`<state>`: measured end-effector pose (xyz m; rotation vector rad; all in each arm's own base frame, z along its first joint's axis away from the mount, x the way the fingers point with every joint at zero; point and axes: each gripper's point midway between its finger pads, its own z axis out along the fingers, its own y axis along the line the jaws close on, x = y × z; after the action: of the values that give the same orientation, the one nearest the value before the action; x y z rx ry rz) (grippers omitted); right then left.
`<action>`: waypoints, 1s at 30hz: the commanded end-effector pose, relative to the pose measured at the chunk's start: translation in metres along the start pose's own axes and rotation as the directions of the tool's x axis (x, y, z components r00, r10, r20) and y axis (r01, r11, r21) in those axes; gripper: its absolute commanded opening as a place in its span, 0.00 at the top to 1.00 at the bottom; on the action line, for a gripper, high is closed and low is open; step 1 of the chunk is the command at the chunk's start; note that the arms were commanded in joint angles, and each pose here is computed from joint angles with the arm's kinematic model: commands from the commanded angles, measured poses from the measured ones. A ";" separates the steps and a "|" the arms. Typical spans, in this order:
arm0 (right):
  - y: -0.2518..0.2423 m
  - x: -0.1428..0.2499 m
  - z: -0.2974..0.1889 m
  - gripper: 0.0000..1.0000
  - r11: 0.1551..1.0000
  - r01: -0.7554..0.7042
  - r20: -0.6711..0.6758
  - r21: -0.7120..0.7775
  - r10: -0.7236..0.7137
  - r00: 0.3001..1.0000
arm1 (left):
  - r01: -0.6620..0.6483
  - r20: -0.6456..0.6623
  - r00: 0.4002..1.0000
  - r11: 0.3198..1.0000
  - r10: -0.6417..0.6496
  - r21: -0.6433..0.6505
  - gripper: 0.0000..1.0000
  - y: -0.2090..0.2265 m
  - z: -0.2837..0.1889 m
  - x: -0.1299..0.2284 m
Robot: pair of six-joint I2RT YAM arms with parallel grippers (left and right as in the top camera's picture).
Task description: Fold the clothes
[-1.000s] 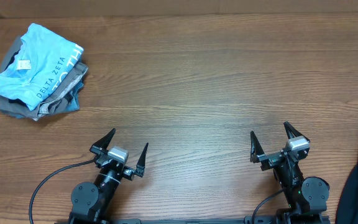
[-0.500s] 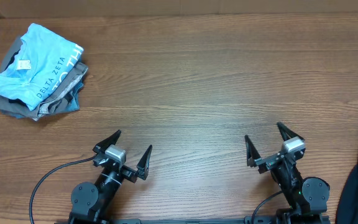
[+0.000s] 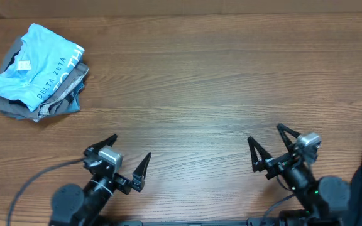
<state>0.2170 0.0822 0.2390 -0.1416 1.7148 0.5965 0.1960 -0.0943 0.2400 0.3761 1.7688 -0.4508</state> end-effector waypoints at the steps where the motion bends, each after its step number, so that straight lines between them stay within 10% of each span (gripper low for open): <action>1: 0.001 -0.036 0.001 0.00 0.996 -0.054 -0.063 0.066 0.058 0.996 | -0.005 -0.079 0.997 1.000 0.004 -0.017 0.00 0.003 0.002 -0.033; 13: -0.022 -0.068 0.056 0.00 0.935 -0.241 -0.423 0.261 0.335 0.842 | 0.195 -0.485 0.860 0.980 -0.161 0.021 0.00 -0.002 0.047 -0.081; 20: -0.164 -0.089 0.038 0.00 0.610 -0.282 -0.206 0.740 0.606 0.769 | 0.270 -0.545 0.819 0.959 -0.181 0.087 0.00 -0.013 0.062 -0.077; 30: -0.339 -0.059 -0.056 0.09 0.108 -0.429 0.198 0.897 0.769 0.608 | 0.274 -0.565 0.805 0.958 -0.181 0.083 0.00 -0.013 0.060 -0.072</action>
<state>0.3325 -0.2123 0.1923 1.3704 2.2737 0.1648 0.2579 -0.1338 0.2870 0.4235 2.4021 -0.6924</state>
